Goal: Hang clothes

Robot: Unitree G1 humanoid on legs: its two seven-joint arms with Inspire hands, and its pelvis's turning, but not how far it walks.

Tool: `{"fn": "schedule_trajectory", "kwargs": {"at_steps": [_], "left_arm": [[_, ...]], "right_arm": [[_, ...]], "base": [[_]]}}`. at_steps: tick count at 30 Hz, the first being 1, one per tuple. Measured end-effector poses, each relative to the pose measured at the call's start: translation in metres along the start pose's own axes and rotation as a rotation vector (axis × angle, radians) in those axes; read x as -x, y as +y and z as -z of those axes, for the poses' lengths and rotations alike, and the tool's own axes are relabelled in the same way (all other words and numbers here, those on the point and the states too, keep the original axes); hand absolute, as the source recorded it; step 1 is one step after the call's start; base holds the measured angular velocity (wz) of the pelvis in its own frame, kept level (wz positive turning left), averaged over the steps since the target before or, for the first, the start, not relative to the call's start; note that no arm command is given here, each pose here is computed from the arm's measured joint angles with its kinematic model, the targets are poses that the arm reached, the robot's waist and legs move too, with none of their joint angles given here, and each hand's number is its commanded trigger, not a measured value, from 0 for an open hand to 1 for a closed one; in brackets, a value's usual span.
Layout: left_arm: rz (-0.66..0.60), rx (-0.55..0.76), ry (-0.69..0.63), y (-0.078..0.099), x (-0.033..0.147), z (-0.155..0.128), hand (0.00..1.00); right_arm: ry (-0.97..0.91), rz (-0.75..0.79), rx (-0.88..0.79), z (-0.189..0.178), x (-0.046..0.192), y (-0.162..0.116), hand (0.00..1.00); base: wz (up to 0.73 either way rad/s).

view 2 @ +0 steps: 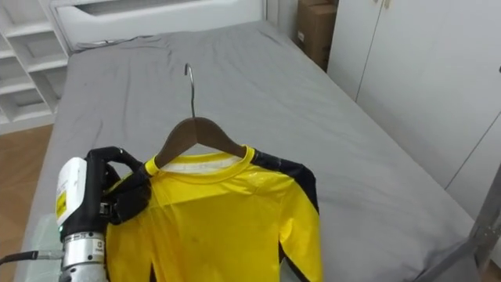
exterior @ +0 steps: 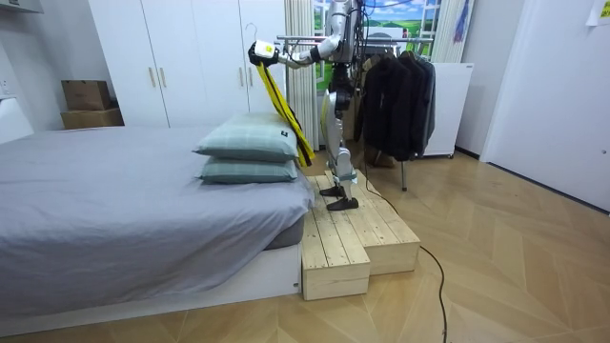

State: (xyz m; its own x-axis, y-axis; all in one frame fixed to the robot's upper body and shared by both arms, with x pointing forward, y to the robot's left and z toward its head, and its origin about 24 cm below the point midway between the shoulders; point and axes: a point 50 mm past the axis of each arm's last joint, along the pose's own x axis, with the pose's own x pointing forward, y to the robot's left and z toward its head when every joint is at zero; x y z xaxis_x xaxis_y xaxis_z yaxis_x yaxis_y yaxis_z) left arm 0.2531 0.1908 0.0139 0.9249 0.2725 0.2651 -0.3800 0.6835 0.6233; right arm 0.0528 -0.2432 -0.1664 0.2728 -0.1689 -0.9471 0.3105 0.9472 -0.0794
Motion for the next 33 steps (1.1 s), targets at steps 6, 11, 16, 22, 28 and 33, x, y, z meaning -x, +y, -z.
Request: {"fn": "schedule_trajectory", "kwargs": {"at_steps": [6,11,16,22,28,33], "left_arm": [[-0.004,0.001,0.001,0.0,0.0,0.0,1.0],[-0.023,0.016,-0.025,0.004,-0.003,-0.006,1.0],[-0.111,0.053,-0.073,0.018,-0.011,-0.019,1.0],[-0.159,0.068,-0.097,0.023,-0.013,-0.024,1.0],[-0.163,0.067,-0.099,0.023,-0.013,-0.024,1.0],[-0.181,0.064,-0.1,0.025,-0.013,-0.023,1.0]], "right_arm": [[0.019,0.012,-0.005,0.005,0.001,-0.002,0.0],[0.026,0.041,-0.004,0.007,0.001,-0.003,0.0],[0.03,0.06,-0.017,0.009,0.001,-0.005,0.0],[0.029,0.071,-0.004,0.009,0.002,-0.006,0.0],[0.006,0.121,0.118,0.002,0.001,-0.007,0.0],[-0.066,0.232,0.328,-0.023,0.001,-0.02,0.0]], "base": [[0.0],[0.0],[0.0],[0.0],[-0.03],[-0.08]]}}
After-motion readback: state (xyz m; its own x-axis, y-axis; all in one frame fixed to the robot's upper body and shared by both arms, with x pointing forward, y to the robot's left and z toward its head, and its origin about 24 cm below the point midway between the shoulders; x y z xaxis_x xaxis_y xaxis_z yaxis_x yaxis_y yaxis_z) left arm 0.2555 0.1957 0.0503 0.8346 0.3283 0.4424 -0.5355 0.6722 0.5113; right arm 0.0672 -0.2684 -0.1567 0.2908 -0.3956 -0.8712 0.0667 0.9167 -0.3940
